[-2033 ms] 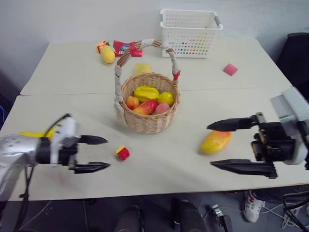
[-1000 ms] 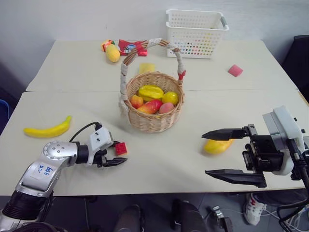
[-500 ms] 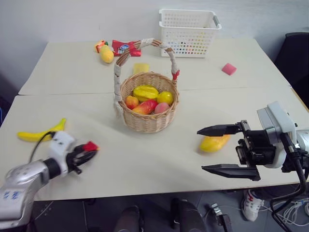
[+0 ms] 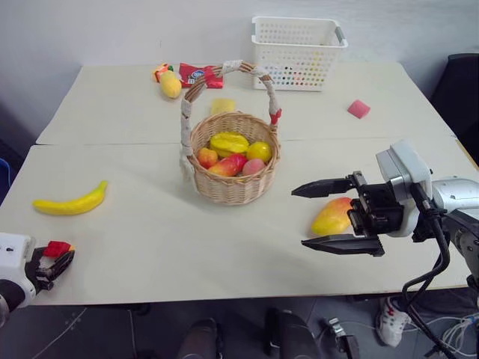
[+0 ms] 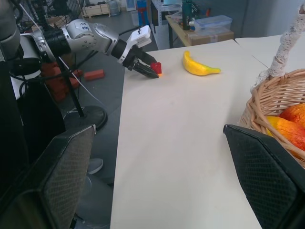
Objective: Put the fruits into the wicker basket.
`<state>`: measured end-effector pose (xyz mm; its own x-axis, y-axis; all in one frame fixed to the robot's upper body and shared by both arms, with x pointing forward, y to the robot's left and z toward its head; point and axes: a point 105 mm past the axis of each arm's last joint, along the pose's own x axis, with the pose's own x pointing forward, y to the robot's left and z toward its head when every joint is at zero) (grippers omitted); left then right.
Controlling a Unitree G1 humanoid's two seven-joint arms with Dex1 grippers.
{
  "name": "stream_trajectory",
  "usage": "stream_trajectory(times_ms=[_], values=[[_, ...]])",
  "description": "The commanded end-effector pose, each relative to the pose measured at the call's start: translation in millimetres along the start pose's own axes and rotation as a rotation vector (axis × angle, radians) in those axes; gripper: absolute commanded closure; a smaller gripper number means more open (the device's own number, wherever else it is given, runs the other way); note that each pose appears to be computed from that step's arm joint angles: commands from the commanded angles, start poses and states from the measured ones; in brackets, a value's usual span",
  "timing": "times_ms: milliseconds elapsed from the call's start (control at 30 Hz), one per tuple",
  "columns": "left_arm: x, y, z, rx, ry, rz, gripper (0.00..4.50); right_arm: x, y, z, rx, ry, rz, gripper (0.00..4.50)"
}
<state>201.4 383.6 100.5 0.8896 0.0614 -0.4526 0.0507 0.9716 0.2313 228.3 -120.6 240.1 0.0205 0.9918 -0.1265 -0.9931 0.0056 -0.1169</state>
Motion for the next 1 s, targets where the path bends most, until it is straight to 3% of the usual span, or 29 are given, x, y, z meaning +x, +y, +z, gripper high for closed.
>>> stream_trajectory(times_ms=[33, 200, 300, 533, 700, 1000], values=[[-17.7, 6.7, 26.1, 0.101, -0.040, -0.069, 0.81, 1.7, 0.8, 6.1, -0.039, -0.014, 0.015, 0.00], [-38.5, 3.2, 78.7, 0.235, -0.119, -0.272, 0.81, 4.1, 1.9, 5.8, -0.032, -0.030, 0.018, 0.00], [-24.2, 10.1, 102.6, 0.398, -0.099, -0.351, 0.81, 6.3, 1.2, 4.3, -0.025, -0.042, 0.016, 0.00], [20.3, 38.0, 124.6, 0.657, 0.060, -0.373, 0.81, 8.2, 0.7, 8.3, -0.029, -0.075, -0.023, 0.00], [42.4, 42.9, 125.7, 0.729, 0.183, -0.419, 0.81, 8.0, 8.2, 5.6, -0.018, -0.074, -0.071, 0.00], [67.6, 34.4, 105.6, 0.751, 0.329, -0.494, 0.81, 6.5, 11.1, 8.8, -0.015, -0.076, -0.124, 0.00]])
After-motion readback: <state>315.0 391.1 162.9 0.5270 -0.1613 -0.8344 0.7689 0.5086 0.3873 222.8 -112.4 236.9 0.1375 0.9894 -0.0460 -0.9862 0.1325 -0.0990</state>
